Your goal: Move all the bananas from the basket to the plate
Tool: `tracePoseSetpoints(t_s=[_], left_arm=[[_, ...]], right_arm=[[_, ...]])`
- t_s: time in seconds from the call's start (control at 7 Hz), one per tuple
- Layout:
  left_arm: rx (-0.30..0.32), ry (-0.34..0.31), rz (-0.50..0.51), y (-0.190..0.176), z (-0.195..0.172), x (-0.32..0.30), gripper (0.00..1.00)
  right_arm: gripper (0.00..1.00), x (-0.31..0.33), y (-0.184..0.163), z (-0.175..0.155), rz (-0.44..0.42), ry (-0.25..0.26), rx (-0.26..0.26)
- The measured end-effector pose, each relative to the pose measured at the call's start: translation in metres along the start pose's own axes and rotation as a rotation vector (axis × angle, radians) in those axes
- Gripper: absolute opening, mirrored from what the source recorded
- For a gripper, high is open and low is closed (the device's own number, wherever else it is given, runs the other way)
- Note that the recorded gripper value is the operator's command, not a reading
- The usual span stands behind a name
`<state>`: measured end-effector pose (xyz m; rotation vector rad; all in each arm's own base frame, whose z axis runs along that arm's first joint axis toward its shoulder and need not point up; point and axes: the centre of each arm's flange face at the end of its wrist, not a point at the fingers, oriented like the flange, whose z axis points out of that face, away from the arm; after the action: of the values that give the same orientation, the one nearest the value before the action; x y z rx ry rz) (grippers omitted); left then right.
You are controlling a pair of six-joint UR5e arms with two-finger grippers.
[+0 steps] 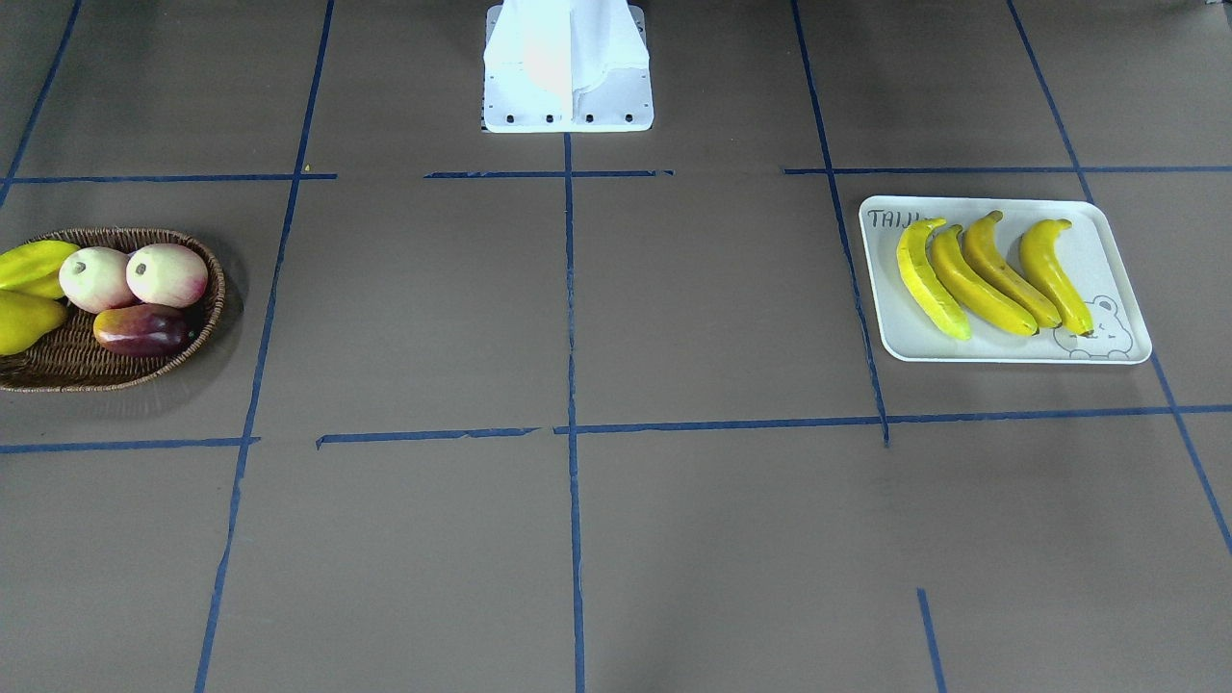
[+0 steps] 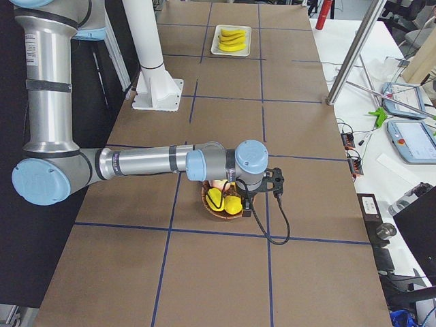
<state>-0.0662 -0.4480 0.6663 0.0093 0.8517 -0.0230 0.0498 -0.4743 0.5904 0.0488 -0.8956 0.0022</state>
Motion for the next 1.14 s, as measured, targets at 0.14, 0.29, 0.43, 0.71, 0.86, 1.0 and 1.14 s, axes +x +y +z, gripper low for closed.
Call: tracePoseSetpoints(t_s=[0.14, 0.29, 0.43, 0.71, 0.86, 1.0, 1.14], left_arm=[[0.000, 0.000, 0.000, 0.000, 0.000, 0.000, 1.00], [0.000, 0.000, 0.000, 0.000, 0.000, 0.000, 1.00], [0.000, 0.000, 0.000, 0.000, 0.000, 0.000, 1.00], [0.001, 0.001, 0.001, 0.000, 0.000, 0.001, 1.00], [0.001, 0.001, 0.001, 0.000, 0.000, 0.001, 1.00], [0.000, 0.001, 0.000, -0.001, 0.000, 0.000, 1.00], [0.000, 0.001, 0.000, -0.001, 0.000, 0.001, 1.00]], right_arm=[[1.00, 0.001, 0.004, -0.001, 0.010, -0.003, -0.004], [1.00, 0.007, 0.014, 0.003, 0.021, -0.003, -0.014], [1.00, 0.018, 0.029, 0.008, 0.036, -0.003, -0.025], [1.00, 0.039, 0.055, 0.005, 0.052, 0.001, -0.017], [1.00, 0.048, 0.061, 0.000, 0.045, 0.004, -0.003], [1.00, 0.053, 0.064, -0.004, 0.044, 0.006, 0.009], [1.00, 0.054, 0.065, -0.007, 0.043, 0.008, 0.015]])
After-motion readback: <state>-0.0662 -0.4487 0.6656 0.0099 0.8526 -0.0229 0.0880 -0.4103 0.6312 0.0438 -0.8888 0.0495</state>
